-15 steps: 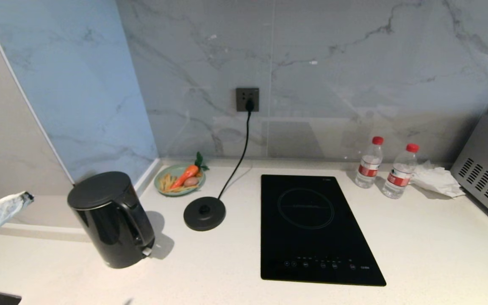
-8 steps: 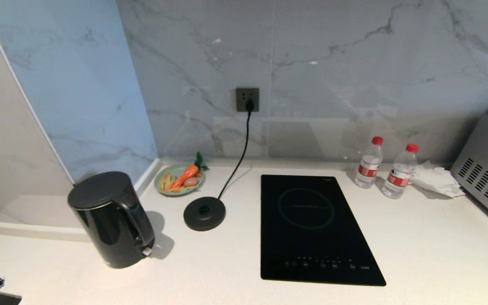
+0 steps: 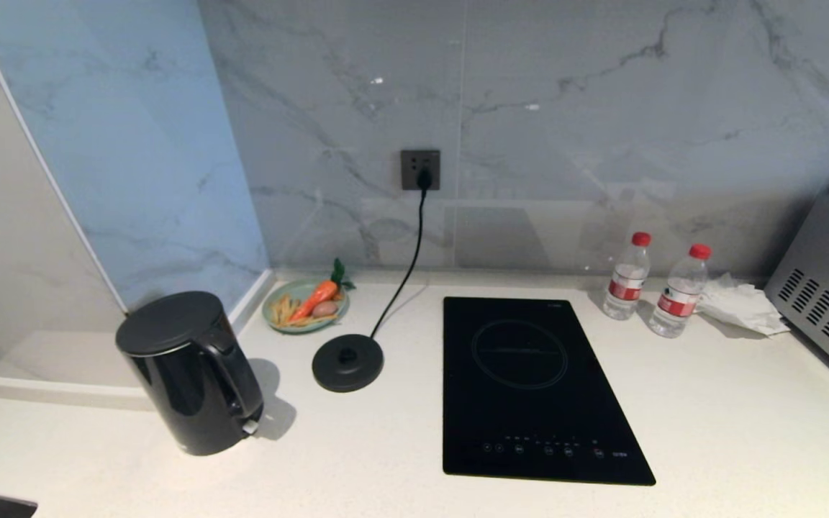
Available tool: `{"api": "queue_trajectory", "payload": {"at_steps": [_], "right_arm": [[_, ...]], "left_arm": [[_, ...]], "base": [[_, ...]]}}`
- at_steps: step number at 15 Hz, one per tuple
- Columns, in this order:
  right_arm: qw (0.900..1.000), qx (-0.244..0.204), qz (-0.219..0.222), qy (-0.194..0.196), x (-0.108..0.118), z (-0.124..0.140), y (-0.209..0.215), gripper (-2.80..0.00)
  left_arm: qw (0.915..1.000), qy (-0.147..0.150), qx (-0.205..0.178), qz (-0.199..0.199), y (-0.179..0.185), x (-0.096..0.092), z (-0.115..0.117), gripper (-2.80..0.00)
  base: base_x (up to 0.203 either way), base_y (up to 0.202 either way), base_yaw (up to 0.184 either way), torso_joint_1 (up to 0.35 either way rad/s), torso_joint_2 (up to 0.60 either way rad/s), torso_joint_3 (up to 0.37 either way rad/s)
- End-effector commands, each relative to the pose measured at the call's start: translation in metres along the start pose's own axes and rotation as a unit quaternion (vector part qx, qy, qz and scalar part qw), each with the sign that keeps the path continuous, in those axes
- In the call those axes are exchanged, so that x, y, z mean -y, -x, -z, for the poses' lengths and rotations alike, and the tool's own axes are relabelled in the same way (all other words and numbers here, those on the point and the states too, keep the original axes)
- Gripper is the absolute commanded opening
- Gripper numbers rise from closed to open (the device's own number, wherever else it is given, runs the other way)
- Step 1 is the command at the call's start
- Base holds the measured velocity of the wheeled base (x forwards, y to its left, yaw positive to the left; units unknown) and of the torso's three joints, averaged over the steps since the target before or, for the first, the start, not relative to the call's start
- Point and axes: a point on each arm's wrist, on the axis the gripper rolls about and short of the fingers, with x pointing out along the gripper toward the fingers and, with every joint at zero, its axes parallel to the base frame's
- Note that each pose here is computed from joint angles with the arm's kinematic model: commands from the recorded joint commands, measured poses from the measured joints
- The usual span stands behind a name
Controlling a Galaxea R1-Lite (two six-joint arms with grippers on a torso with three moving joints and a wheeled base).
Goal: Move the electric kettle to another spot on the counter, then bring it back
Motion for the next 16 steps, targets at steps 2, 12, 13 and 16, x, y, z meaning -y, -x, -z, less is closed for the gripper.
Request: {"api": "queue_trajectory", "payload": {"at_steps": [2, 12, 13, 16], "right_arm": [[1.0, 0.001, 0.0, 0.0, 0.0, 0.0, 0.0, -2.8], [1.0, 0.001, 0.0, 0.0, 0.0, 0.0, 0.0, -2.8], [1.0, 0.001, 0.0, 0.0, 0.0, 0.0, 0.0, -2.8], [1.0, 0.001, 0.0, 0.0, 0.0, 0.0, 0.0, -2.8]], "left_arm": [[0.9931, -0.019, -0.022, -0.113, -0.004, -0.01, 0.036, 0.0], [0.9831, -0.084, 0.016, -0.162, -0.051, -0.032, 0.088, 0.0], [0.9836, -0.082, 0.015, -0.16, -0.05, -0.032, 0.087, 0.0], [0.9845, -0.063, 0.02, -0.162, -0.05, -0.032, 0.087, 0.0]], "base": [[0.0, 0.0, 0.0, 0.0, 0.0, 0.0], [0.0, 0.0, 0.0, 0.0, 0.0, 0.0], [0.0, 0.0, 0.0, 0.0, 0.0, 0.0], [0.0, 0.0, 0.0, 0.0, 0.0, 0.0]]}}
